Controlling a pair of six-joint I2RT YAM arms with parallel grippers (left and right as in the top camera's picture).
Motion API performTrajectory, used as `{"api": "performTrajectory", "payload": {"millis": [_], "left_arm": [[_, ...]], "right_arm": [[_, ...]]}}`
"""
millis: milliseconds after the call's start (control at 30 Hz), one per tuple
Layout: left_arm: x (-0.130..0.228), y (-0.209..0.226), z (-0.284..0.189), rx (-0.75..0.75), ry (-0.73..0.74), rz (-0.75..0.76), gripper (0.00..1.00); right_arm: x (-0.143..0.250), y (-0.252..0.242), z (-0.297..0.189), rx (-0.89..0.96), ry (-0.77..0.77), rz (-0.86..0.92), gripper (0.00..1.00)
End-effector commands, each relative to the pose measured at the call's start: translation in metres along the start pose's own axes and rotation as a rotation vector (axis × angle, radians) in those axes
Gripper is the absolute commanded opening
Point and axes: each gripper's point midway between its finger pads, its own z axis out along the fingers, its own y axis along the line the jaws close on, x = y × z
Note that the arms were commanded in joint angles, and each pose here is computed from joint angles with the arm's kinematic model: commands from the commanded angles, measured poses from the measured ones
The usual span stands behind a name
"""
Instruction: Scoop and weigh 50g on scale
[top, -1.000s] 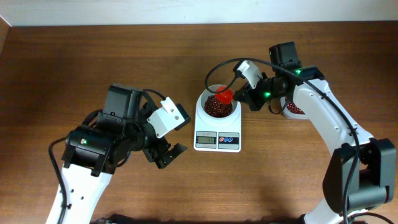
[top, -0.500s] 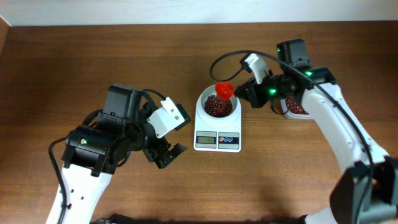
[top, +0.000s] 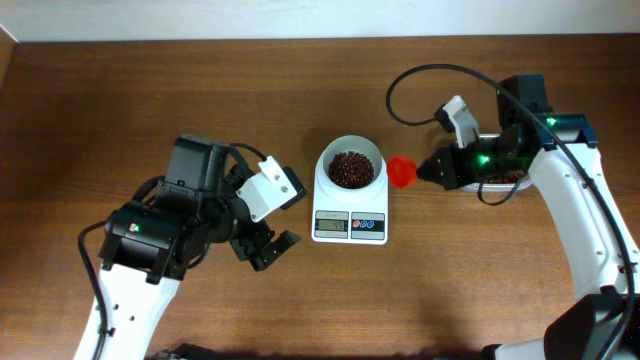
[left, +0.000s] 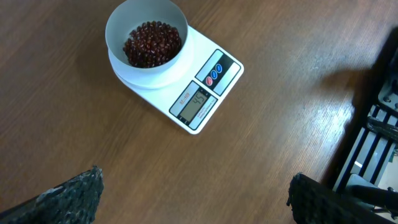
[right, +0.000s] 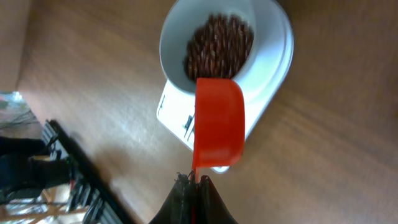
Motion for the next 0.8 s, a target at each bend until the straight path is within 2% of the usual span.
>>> {"api": "performTrajectory", "payload": {"millis": [0, 233, 400, 533, 633, 767], "left_arm": [[-0.006, 0.001, -0.004, 0.000, -0.021, 0.019, 0.99], [-0.006, 0.001, -0.004, 0.000, -0.021, 0.019, 0.99], [-0.006, 0.001, -0.004, 0.000, -0.021, 0.019, 0.99], [-0.006, 0.001, -0.004, 0.000, -0.021, 0.019, 0.99], [-0.006, 0.001, -0.004, 0.000, -0.021, 0.018, 0.99], [-0.006, 0.001, -0.004, 0.000, -0.021, 0.019, 0.99]], "right_arm": [[0.008, -0.008, -0.003, 0.047, 0.024, 0.085, 0.04], [0.002, -0.045, -0.035, 0.112, -0.060, 0.257, 0.04], [0.010, -0.117, -0.080, 0.358, -0.140, 0.353, 0.04], [0.020, -0.160, -0.103, 0.615, -0.119, 0.366, 0.04], [0.012, -0.168, -0.101, 0.626, -0.139, 0.354, 0.04], [0.017, -0.184, -0.084, 0.609, -0.090, 0.381, 0.04]]}}
